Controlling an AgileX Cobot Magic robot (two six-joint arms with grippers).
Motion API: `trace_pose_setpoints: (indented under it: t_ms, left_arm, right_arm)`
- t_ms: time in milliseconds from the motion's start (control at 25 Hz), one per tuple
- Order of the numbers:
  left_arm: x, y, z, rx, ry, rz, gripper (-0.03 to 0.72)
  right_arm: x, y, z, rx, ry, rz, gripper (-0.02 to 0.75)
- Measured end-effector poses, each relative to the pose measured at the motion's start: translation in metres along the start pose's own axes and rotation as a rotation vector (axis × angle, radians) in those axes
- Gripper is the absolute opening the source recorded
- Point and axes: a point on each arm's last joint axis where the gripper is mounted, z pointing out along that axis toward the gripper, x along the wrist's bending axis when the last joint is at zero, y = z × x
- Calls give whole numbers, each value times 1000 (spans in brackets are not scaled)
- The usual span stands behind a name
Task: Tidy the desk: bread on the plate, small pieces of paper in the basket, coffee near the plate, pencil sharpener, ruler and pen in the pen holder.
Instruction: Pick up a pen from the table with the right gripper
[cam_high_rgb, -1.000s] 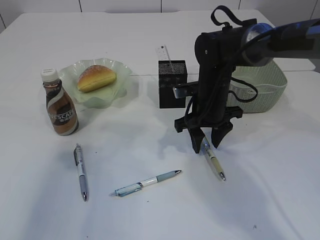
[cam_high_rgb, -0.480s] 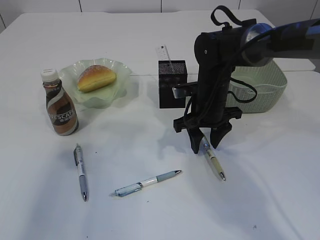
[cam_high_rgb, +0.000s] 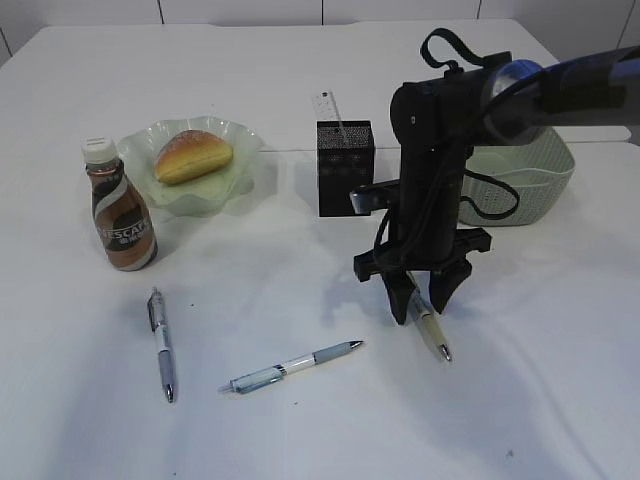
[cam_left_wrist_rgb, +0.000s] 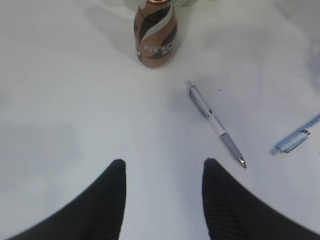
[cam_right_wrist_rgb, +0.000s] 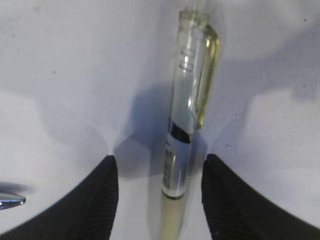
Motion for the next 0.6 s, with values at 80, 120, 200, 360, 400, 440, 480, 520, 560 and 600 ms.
trace_pose_setpoints:
  t_ms: [80, 120, 200, 360, 400, 440, 480, 520, 560, 600]
  left_arm:
    - [0, 0, 0, 0, 0, 0, 347]
    - [0, 0, 0, 0, 0, 0, 348]
    - [0, 0, 0, 0, 0, 0, 347]
    - [0, 0, 0, 0, 0, 0, 347]
    - [0, 0, 0, 0, 0, 0, 347]
    - [0, 0, 0, 0, 0, 0, 347]
    - [0, 0, 0, 0, 0, 0, 347]
    - [0, 0, 0, 0, 0, 0, 347]
    - [0, 0, 0, 0, 0, 0, 347]
    - [0, 0, 0, 0, 0, 0, 347]
  right_arm:
    - [-1, 0, 0, -1, -6, -2, 426]
    - [-1, 0, 0, -1, -8, -1, 426]
    - [-1, 0, 0, -1, -12, -3, 426]
    - [-1, 0, 1, 0, -16, -3, 426]
    - [-1, 0, 1, 0, -16, -3, 425]
    - [-1, 0, 1, 0, -16, -3, 424]
    - [-1, 0, 1, 0, -16, -3, 420]
    - [-1, 0, 1, 0, -16, -2, 401]
    - [-1, 0, 1, 0, -16, -2, 375]
    - [-1, 0, 1, 0, -16, -2, 368]
